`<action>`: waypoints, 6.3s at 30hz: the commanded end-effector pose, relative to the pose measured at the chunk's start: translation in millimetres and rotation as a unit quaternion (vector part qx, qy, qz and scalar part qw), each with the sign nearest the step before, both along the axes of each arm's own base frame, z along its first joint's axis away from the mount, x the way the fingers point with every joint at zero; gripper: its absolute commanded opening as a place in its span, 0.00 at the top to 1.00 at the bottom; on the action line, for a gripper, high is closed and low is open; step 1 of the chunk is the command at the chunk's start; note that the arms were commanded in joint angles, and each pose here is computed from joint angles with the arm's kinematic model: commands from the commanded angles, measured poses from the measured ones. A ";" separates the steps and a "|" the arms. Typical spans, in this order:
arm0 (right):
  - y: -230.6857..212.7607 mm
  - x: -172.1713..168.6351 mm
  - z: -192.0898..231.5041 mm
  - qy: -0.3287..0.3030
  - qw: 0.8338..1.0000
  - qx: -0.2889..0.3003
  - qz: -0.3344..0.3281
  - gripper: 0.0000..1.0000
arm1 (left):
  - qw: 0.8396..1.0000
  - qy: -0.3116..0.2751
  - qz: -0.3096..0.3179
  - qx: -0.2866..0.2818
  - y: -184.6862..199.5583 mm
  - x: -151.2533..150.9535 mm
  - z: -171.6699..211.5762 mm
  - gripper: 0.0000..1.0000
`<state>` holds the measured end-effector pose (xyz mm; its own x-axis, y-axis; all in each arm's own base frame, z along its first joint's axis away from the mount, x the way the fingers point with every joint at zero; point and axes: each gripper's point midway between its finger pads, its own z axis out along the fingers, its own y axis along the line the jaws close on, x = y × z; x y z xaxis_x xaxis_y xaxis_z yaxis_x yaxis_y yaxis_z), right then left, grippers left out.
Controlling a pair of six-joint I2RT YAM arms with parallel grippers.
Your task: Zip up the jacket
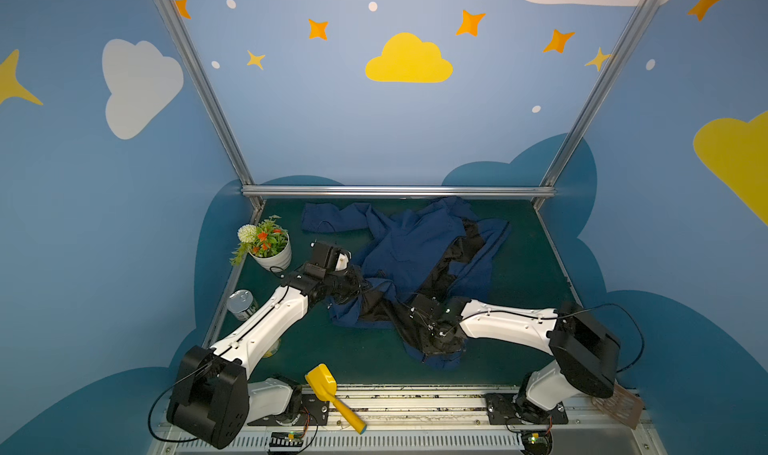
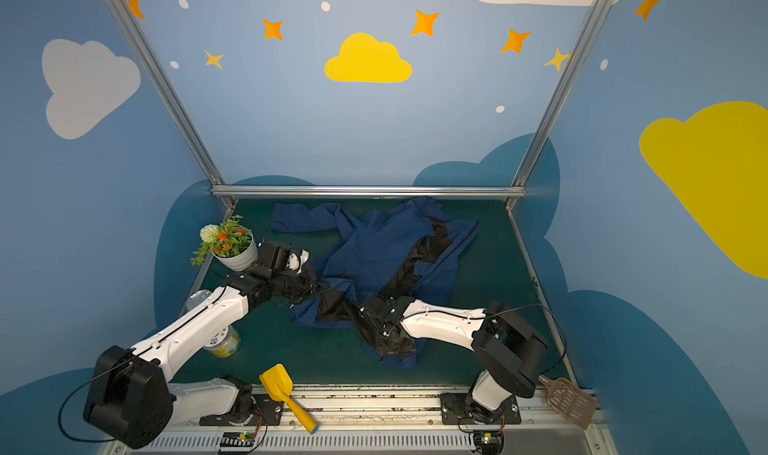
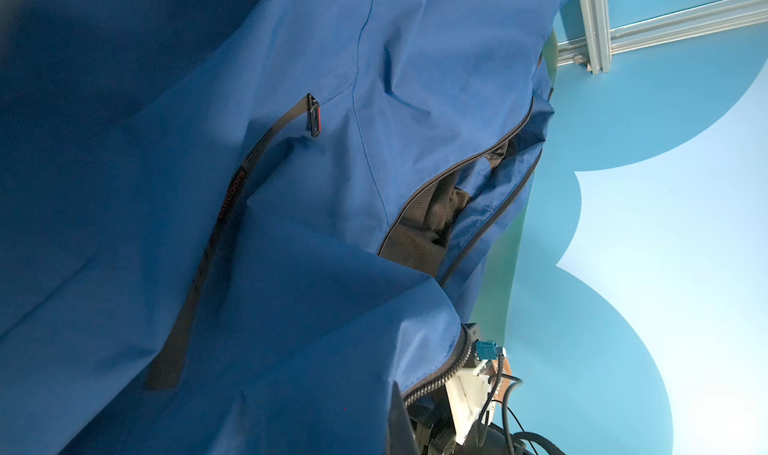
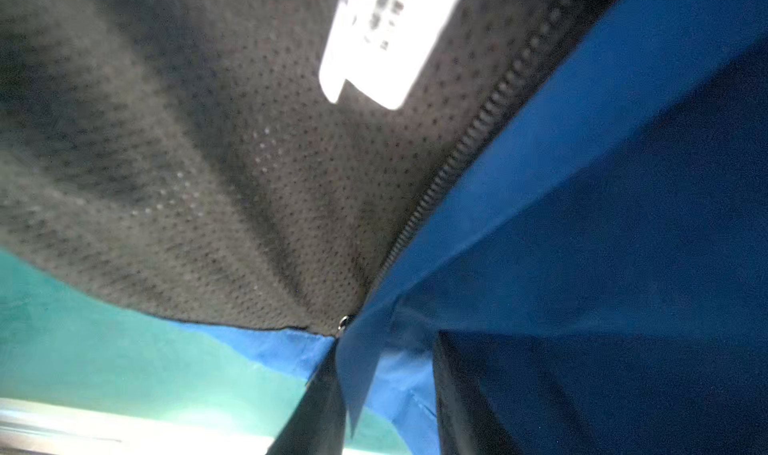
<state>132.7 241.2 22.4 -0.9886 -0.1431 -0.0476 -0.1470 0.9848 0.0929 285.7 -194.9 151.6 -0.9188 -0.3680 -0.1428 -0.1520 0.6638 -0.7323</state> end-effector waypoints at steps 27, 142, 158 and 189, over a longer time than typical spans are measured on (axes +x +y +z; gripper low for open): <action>-26.7 -16.4 -15.1 0.004 1.000 0.024 -0.005 0.73 | 1.000 0.003 0.003 0.006 1.8 -1.9 -9.4 0.97; -4.8 19.8 71.6 -0.149 0.967 0.198 0.049 1.00 | 0.991 -0.106 -0.057 -0.061 -49.0 -7.1 41.0 0.97; -5.7 49.5 181.7 -0.339 0.863 0.365 0.079 1.00 | 0.875 -0.421 -0.134 -0.195 -124.3 -35.2 132.3 0.97; -2.6 71.1 306.3 -0.561 0.701 0.438 0.044 1.00 | 0.752 -0.608 0.035 -0.252 -113.8 -36.8 218.5 0.97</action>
<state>200.7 239.7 290.0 -0.3623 0.2598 -0.8951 -0.6390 0.6299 0.4415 253.0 -311.8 343.2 -0.2350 -0.6445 -0.7276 0.7851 0.3155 -0.5330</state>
